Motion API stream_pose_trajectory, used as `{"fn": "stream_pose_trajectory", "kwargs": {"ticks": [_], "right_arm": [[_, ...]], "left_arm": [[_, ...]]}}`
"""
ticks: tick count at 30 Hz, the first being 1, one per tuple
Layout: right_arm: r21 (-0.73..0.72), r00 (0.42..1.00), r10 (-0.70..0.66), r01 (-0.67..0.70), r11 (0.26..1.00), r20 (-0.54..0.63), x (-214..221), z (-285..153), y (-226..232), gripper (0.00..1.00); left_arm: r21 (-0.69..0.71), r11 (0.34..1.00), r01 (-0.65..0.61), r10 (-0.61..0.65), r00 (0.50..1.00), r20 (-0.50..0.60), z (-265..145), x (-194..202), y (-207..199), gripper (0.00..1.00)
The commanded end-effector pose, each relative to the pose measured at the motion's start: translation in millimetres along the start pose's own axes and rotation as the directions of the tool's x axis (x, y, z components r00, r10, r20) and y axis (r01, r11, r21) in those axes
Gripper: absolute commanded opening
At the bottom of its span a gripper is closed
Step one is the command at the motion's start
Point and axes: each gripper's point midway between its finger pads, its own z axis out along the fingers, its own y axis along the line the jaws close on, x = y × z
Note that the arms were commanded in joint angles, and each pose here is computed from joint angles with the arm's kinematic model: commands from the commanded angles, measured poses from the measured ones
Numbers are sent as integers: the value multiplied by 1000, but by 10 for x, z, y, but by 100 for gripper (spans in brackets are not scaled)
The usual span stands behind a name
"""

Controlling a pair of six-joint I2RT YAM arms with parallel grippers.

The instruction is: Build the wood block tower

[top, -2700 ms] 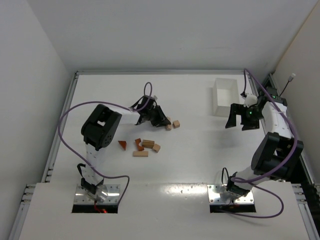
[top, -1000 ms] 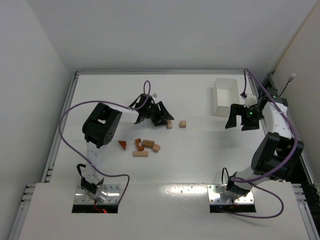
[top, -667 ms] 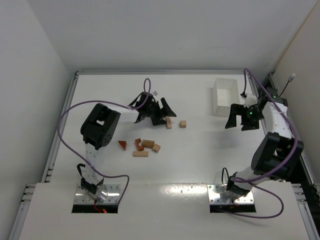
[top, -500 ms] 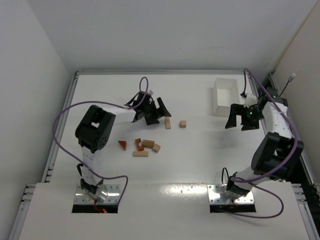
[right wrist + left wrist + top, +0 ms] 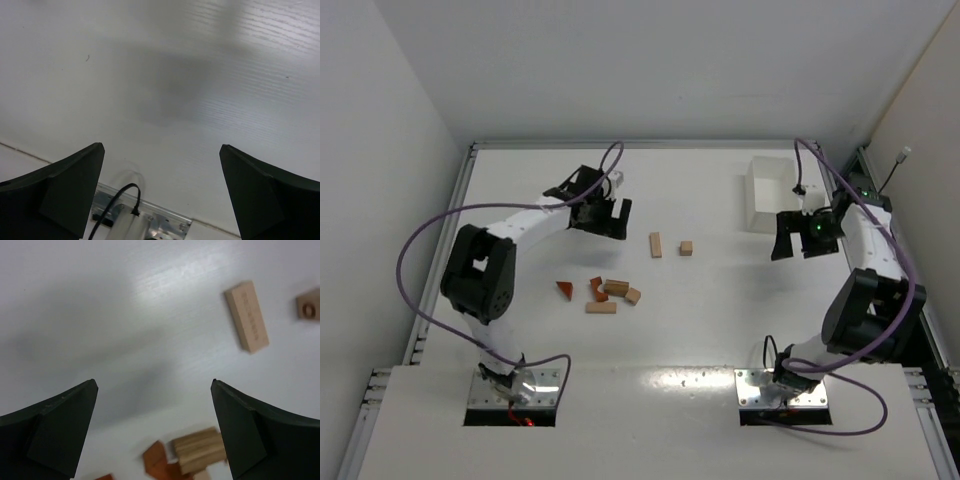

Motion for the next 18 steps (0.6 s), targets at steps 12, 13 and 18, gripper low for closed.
{"fn": "stream_pose_trajectory", "kwargs": {"ticks": [12, 13, 18], "right_arm": [[116, 964, -265, 262, 958, 10, -263, -10, -195, 98], [105, 966, -258, 257, 961, -4, -231, 16, -193, 98], [103, 968, -251, 252, 962, -20, -226, 79, -206, 98]], "left_arm": [[364, 402, -840, 896, 442, 31, -1503, 1210, 198, 61], [391, 374, -841, 909, 415, 24, -1521, 1333, 229, 58], [517, 232, -824, 949, 308, 65, -1627, 1682, 134, 56]]}}
